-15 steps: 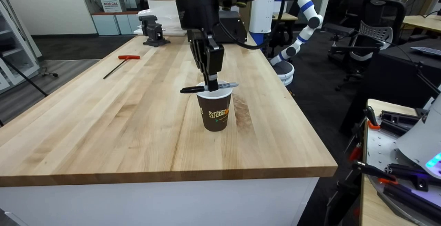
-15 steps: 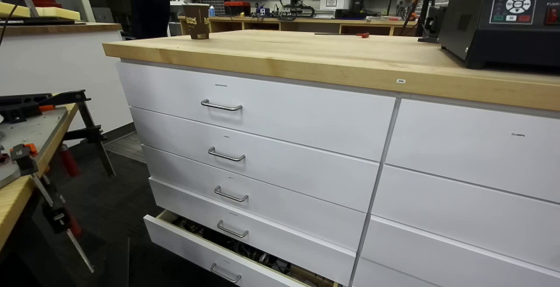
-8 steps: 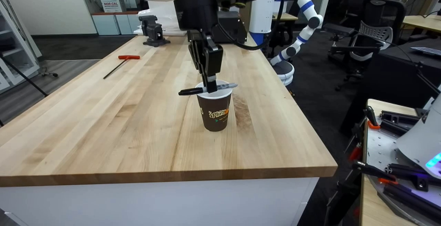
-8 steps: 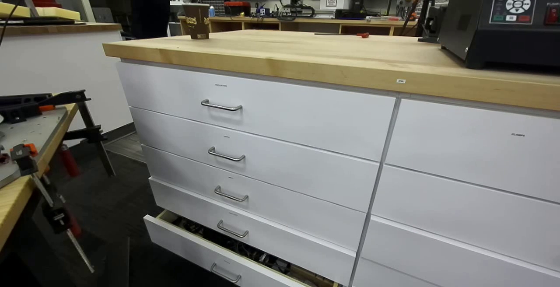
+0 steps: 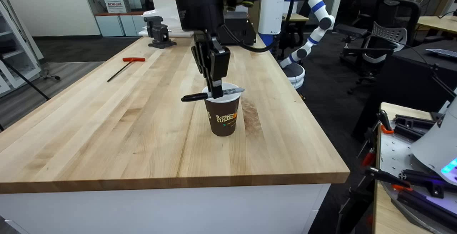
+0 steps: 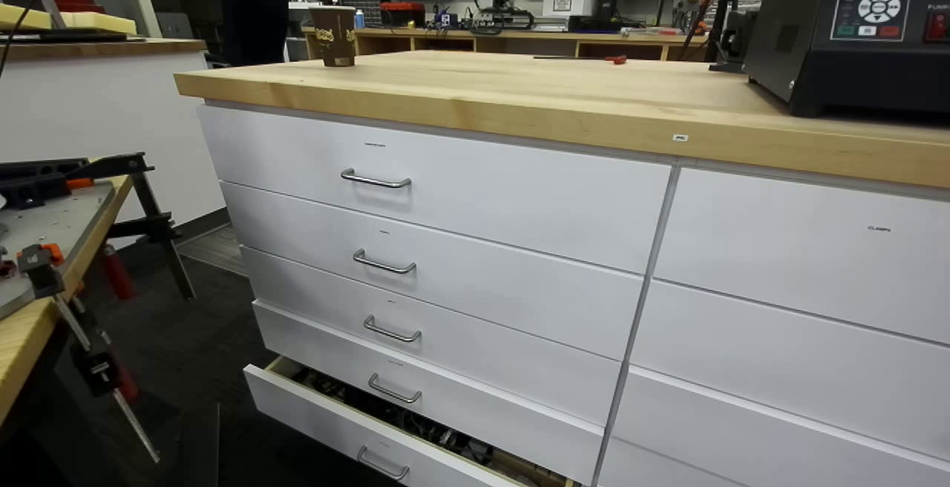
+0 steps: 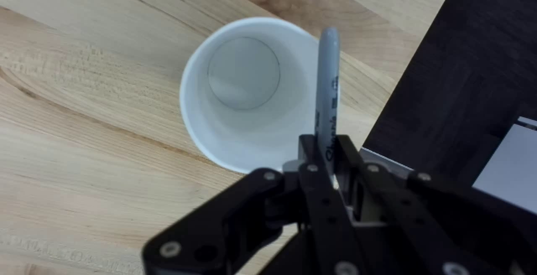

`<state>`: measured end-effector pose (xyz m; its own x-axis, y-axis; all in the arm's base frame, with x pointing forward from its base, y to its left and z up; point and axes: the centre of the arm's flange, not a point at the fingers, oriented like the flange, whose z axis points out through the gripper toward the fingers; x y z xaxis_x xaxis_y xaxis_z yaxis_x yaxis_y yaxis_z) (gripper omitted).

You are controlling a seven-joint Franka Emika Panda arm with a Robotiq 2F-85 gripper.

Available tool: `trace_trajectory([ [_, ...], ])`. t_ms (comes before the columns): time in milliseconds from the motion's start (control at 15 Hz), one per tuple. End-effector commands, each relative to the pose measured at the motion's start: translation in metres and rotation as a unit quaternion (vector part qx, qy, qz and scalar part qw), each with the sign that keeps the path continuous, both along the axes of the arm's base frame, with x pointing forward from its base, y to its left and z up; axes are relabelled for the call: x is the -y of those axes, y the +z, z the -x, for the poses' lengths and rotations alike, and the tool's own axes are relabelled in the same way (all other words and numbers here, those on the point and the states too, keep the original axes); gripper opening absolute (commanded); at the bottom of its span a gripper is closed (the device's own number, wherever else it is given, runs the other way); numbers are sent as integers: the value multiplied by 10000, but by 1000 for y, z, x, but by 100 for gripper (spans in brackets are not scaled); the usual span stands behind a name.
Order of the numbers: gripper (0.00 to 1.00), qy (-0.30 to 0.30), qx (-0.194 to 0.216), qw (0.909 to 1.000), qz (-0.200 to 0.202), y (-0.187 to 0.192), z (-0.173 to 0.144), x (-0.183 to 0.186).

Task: Put the pen in the cup

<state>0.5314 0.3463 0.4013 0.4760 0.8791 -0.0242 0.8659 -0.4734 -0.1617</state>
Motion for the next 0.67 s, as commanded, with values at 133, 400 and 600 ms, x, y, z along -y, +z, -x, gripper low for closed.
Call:
trace_trajectory([
  [133,3,-41,98,9999,9,2,-23,6],
  [400,3,-183,122,9997,-51,-2,-37,8],
  [600,3,-231,194,9994,-194,-4,-44,7],
])
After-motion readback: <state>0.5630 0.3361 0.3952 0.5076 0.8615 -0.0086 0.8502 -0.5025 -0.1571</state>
